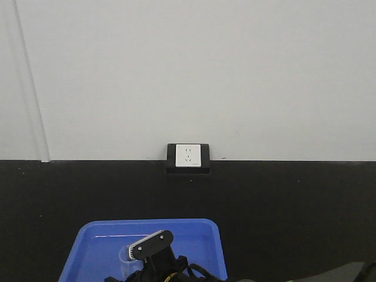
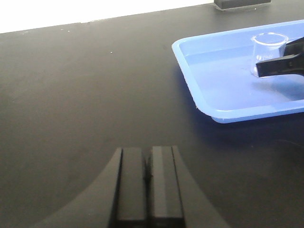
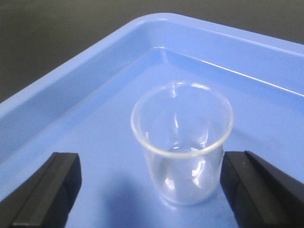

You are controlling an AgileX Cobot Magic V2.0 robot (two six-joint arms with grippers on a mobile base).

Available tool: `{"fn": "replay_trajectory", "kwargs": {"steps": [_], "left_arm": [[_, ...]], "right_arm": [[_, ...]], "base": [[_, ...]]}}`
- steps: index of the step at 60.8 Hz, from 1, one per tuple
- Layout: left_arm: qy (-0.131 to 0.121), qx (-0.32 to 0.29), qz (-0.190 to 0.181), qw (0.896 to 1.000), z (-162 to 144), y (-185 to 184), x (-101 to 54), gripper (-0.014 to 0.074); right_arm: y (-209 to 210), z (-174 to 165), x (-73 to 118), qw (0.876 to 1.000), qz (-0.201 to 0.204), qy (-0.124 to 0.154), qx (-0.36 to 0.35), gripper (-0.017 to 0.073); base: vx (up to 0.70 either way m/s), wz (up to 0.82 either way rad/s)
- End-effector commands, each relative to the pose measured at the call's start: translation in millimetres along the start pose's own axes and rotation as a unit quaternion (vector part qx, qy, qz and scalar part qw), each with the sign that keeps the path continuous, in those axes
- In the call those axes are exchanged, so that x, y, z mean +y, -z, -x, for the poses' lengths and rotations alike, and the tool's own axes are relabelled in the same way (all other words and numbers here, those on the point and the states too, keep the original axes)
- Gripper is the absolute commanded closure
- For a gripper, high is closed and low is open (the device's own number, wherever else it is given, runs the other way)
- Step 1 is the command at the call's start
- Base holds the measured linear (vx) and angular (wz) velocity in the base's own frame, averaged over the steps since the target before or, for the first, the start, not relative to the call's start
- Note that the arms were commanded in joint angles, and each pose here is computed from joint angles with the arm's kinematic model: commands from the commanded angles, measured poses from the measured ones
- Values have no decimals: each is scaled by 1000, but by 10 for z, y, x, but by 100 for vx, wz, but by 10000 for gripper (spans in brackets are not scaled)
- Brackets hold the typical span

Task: Move beaker to silver tray on left bench
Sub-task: 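Lower the right gripper over the beaker in the blue tray and close, then lift the beaker out of the blue tray with the right gripper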

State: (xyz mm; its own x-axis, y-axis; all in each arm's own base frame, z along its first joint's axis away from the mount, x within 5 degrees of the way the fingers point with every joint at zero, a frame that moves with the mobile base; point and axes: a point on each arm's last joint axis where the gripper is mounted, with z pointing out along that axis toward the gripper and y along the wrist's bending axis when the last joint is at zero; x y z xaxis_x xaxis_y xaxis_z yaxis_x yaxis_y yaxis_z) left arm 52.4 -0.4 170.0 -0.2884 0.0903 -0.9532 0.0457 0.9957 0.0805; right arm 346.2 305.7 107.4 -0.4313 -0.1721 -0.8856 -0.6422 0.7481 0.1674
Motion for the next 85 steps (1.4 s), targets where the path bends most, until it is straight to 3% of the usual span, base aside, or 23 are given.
{"fn": "replay_trajectory", "kwargs": {"steps": [1, 12, 20, 34, 43, 50, 53, 73, 85], "left_arm": [[1, -31, -3, 1000, 8, -16, -8, 592], [1, -31, -3, 1000, 8, -16, -8, 592], [1, -31, -3, 1000, 8, -16, -8, 592], [1, -31, -3, 1000, 8, -16, -8, 592], [1, -31, -3, 1000, 8, -16, -8, 592], [1, -31, -3, 1000, 8, -16, -8, 592], [1, -31, -3, 1000, 8, -16, -8, 592], [1, -31, -3, 1000, 8, -16, -8, 592], [1, -31, -3, 1000, 8, -16, -8, 592]], "right_arm": [[66, 393, 50, 997, 13, 1, -74, -64], [-36, 414, 35, 997, 11, -3, -80, -57], [-127, 451, 7, 995, 1, -30, -92, -49], [-250, 496, -22, 995, -8, -41, -90, 7], [-259, 535, -28, 995, -9, -41, -93, 205], [-201, 590, -43, 997, -18, -39, -69, 509], [-159, 631, -35, 998, -22, -34, -55, 578], [614, 1250, 83, 994, -58, 72, 60, 573], [1237, 1593, 148, 986, -78, 108, 98, 573]], "base": [[0, 0], [0, 0], [0, 0], [0, 0], [0, 0], [0, 0], [0, 0], [0, 0], [0, 0]]}}
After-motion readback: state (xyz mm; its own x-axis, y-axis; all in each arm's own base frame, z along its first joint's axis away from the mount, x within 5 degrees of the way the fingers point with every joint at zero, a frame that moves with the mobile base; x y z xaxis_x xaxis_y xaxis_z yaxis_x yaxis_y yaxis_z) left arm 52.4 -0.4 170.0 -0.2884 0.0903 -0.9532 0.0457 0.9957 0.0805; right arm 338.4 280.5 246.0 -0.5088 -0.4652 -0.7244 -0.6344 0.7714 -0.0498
